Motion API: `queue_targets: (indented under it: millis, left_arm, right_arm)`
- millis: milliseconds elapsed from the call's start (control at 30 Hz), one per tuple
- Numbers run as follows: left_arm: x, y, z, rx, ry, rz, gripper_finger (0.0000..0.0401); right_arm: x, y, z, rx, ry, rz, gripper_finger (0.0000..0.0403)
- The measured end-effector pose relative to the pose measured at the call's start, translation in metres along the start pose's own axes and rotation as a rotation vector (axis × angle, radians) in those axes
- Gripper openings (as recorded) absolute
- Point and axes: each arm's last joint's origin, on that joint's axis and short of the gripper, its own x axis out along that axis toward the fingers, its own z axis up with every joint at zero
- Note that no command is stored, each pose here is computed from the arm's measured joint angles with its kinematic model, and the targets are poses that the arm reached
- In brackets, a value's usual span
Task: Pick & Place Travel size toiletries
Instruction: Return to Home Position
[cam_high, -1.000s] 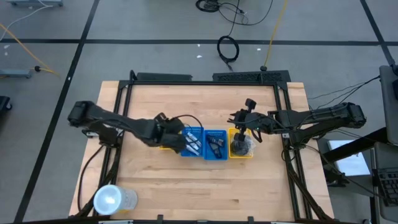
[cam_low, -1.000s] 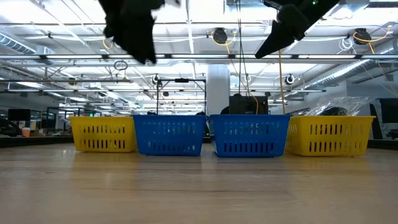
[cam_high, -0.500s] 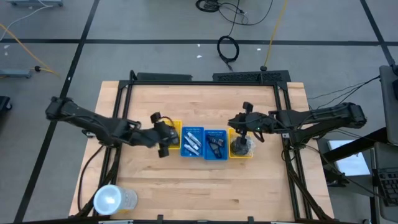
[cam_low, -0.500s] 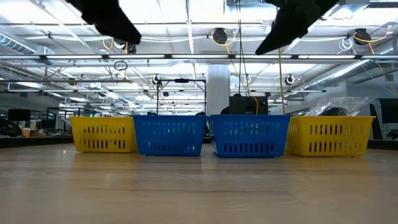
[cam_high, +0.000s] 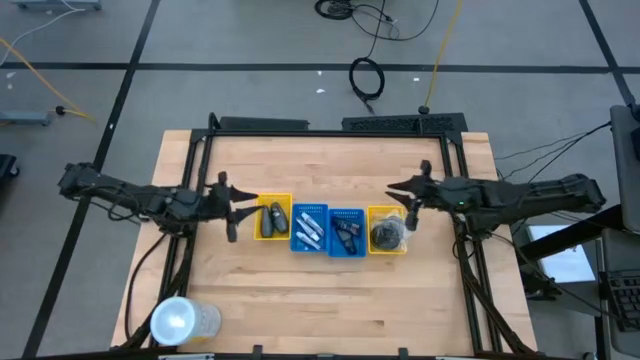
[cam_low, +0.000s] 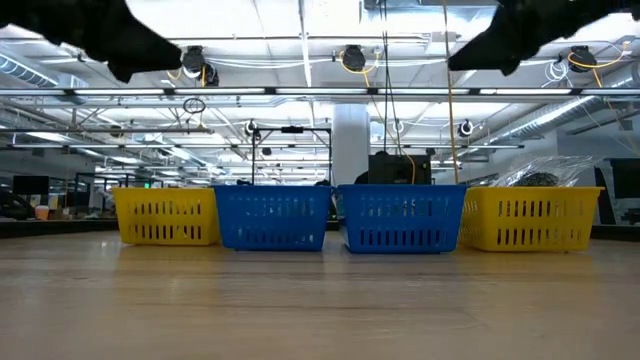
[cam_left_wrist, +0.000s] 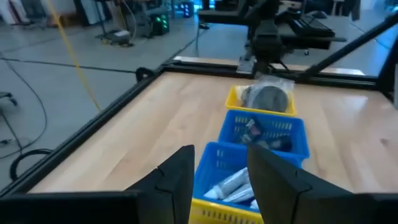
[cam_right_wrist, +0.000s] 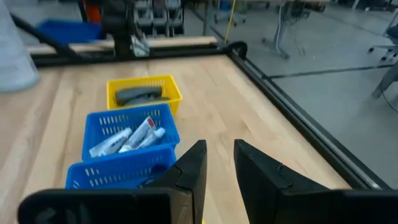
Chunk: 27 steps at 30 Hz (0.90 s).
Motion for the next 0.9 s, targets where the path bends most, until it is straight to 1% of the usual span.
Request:
queue_targets:
  millis: [133, 267, 467, 567, 733, 800, 900]
  left_arm:
    - [-0.009, 0.007, -0.014, -0.022, -0.039, 0.03, 0.0143]
    - [-0.016, 0.014, -0.028, -0.037, -0.07, 0.052, 0.0143]
    - [-0.026, 0.021, -0.038, -0.078, -0.141, 0.044, 0.0143]
    - [-0.03, 0.023, -0.046, -0.088, -0.165, 0.038, 0.0143]
    - [-0.032, 0.026, -0.059, -0.106, -0.195, 0.017, 0.0143]
    - [-0.032, 0.026, -0.066, -0.107, -0.2, -0.004, 0.0143]
    - [-0.029, 0.026, -0.078, -0.126, -0.194, -0.008, 0.0143]
  right_arm:
    - [-0.016, -0.008, -0.015, 0.05, -0.08, 0.001, 0.0073]
    - [-0.029, -0.015, -0.03, 0.07, -0.16, -0.013, 0.0073]
    - [-0.044, -0.023, -0.051, 0.124, -0.361, -0.005, 0.0073]
    - [-0.046, -0.025, -0.065, 0.133, -0.431, -0.005, 0.0073]
    - [-0.04, -0.024, -0.089, 0.158, -0.458, 0.012, 0.0073]
    - [-0.038, -0.022, -0.095, 0.156, -0.46, 0.046, 0.0073]
    - [-0.034, -0.02, -0.103, 0.158, -0.433, 0.089, 0.0073]
